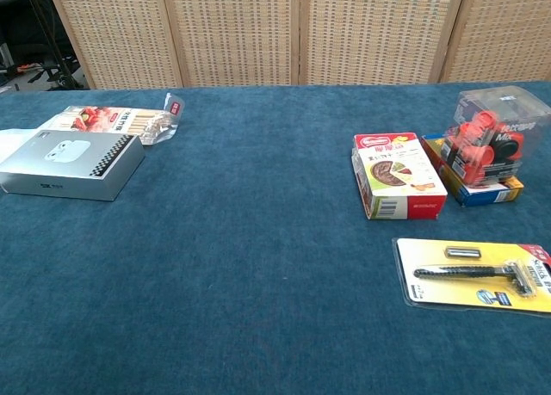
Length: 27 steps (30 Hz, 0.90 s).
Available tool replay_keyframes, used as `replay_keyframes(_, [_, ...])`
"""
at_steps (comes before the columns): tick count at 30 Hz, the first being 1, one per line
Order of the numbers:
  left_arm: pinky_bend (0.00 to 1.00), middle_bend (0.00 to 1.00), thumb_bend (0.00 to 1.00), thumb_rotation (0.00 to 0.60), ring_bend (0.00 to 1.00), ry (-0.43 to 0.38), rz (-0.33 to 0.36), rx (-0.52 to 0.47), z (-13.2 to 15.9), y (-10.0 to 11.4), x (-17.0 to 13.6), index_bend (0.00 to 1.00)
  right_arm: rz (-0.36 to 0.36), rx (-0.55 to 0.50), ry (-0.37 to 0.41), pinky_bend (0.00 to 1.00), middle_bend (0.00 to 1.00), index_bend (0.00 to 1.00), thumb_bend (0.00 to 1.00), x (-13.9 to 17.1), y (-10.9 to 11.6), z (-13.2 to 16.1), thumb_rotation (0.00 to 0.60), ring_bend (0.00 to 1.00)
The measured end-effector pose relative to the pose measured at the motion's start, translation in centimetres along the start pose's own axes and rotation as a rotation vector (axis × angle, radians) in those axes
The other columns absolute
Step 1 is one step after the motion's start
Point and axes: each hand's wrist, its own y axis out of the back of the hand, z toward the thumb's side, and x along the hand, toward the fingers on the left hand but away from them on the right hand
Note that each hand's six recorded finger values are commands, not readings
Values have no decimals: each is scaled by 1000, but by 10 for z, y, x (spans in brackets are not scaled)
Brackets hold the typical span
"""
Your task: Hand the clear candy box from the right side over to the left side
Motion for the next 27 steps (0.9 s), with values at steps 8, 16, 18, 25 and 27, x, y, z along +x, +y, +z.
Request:
replay_keyframes(8, [0,0,123,600,0,-9,-5,0,2,-1,-1,0,-12,-4,4,0,0,0,0,0,1,0,600,0])
replay_keyframes(16, [0,0,123,600,0,-16,-10,-12,4,-1,-2,0,-29,-9,19,0,0,0,0,-4,2,6,600,0])
replay_keyframes(18, [0,0,123,600,0,-18,-9,-15,4,-1,-2,0,-24,-15,27,0,0,0,0,-10,3,9,600,0])
replay_keyframes(25, [0,0,123,600,0,-15,-16,-18,3,-3,0,0,-39,-20,60,0,0,0,0,-40,27,25,600,0])
replay_keyframes(27, [0,0,124,600,0,-13,-22,-18,2,-5,1,0,-35,-19,68,0,0,0,0,-53,35,30,600,0])
